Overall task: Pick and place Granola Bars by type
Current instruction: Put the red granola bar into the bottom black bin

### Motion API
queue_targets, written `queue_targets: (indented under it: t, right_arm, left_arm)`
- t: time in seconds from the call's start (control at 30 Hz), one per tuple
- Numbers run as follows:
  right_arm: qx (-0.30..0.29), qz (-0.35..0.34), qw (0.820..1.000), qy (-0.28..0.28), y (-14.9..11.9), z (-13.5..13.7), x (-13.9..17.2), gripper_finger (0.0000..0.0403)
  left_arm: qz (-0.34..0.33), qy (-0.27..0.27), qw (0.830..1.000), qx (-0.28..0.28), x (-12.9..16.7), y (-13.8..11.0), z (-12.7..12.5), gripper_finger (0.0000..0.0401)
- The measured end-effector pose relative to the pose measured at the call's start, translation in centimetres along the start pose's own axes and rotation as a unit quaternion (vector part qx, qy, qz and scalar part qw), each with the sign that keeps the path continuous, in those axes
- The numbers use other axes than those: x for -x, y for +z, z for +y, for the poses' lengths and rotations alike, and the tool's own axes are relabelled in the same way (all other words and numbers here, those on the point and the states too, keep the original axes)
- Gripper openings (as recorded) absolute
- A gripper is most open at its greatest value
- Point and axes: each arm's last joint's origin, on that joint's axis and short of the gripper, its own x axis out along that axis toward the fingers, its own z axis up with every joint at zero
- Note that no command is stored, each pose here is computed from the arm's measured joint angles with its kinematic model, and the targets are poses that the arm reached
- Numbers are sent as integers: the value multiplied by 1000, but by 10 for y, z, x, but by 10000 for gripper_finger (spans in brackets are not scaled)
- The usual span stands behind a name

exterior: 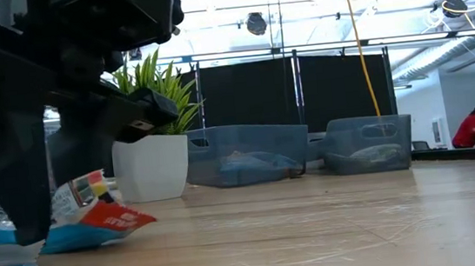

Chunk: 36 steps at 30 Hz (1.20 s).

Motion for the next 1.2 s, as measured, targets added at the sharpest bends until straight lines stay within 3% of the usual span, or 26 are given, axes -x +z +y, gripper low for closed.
queue_targets:
  t: [0.2,0.47,0.67,0.87,1.03,1.2]
  right_arm:
    - [0,0,1000,-1,0,0,0,263]
    - [0,0,1000,-1,0,0,0,263]
    - [0,1,1000,-1,0,0,0,263]
    - [0,1,1000,-1,0,0,0,263]
    - [0,1,1000,-2,0,0,0,263]
    - [0,3,1000,-17,0,-1,0,263]
  left_arm:
    - [-1,3,1000,-2,0,0,0,19]
    - [7,28,1000,-2,18,-2,6,11]
    - [-22,13,1000,12,83,-5,8,10]
    - [-126,18,991,51,168,-15,7,9]
    - [-220,17,973,69,231,-36,1,9]
    - [-260,17,962,85,273,-66,-4,9]
